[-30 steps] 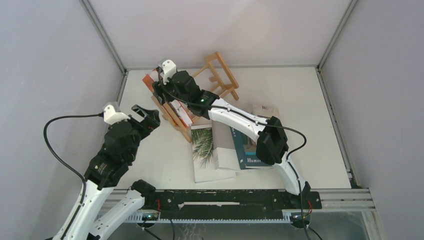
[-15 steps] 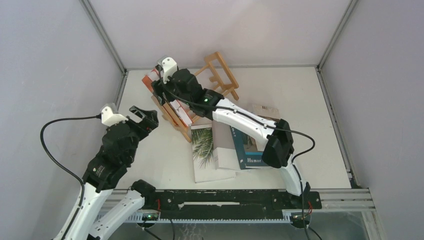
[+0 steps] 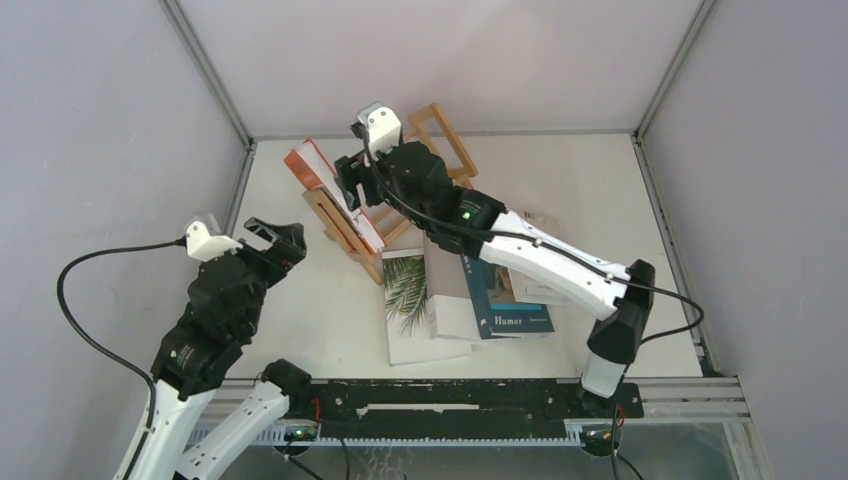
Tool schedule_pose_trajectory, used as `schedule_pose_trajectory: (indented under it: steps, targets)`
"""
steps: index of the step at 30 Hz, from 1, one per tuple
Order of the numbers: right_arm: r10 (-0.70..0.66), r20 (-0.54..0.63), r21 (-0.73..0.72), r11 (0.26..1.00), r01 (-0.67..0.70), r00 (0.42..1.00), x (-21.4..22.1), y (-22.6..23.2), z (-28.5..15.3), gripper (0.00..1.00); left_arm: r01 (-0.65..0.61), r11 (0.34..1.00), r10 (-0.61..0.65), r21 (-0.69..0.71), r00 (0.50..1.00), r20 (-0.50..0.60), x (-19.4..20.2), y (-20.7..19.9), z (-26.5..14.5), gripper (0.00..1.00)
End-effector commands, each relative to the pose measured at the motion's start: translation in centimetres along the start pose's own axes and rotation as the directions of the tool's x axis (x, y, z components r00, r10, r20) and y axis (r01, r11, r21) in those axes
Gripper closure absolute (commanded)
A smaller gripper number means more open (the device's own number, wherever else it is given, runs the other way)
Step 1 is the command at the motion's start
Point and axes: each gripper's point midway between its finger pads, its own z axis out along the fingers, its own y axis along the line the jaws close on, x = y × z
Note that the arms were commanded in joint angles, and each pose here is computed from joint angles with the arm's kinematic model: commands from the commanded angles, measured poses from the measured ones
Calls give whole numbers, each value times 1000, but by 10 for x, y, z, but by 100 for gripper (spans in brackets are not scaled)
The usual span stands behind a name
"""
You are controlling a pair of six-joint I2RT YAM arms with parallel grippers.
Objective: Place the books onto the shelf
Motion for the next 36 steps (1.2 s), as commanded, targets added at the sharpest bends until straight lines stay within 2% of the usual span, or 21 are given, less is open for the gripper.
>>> schedule_pose_trajectory:
  steps: [1,4,8,13,17,20,25,29,32,36]
  targets:
    - [40,57,135,990,-47,998,-27,-28,-47,22,42,998,-44,47,998,45,-26,-12,-16,0]
    - [86,37,262,961,-92,996,-16,-55,-77,22,40,997,-42,61,999,33,-25,-13,-20,0]
    - [216,64,381,897,-224,974,14,-88,-121,22,30,996,-30,85,1000,2,-20,-16,-21,0]
    - [426,106,509,753,-418,898,68,-117,-173,22,16,993,-11,113,999,-43,-9,-20,-21,0]
    - [583,216,570,576,-585,784,107,-134,-210,22,7,992,2,129,997,-71,-1,-21,-21,0]
    - [652,318,601,423,-678,689,137,-151,-235,23,5,990,8,140,996,-94,5,-23,-20,0]
    - [725,432,604,209,-769,536,192,-173,-263,23,-7,987,25,159,994,-111,9,-29,-19,0]
    - [768,517,569,23,-822,379,230,-186,-280,22,-19,985,40,173,992,-122,12,-33,-17,0]
    - [766,569,523,-55,-851,300,246,-194,-289,20,-25,983,49,182,991,-127,13,-36,-16,0]
    - [752,619,478,-130,-868,228,263,-201,-298,18,-32,981,57,192,990,-126,11,-41,-15,0]
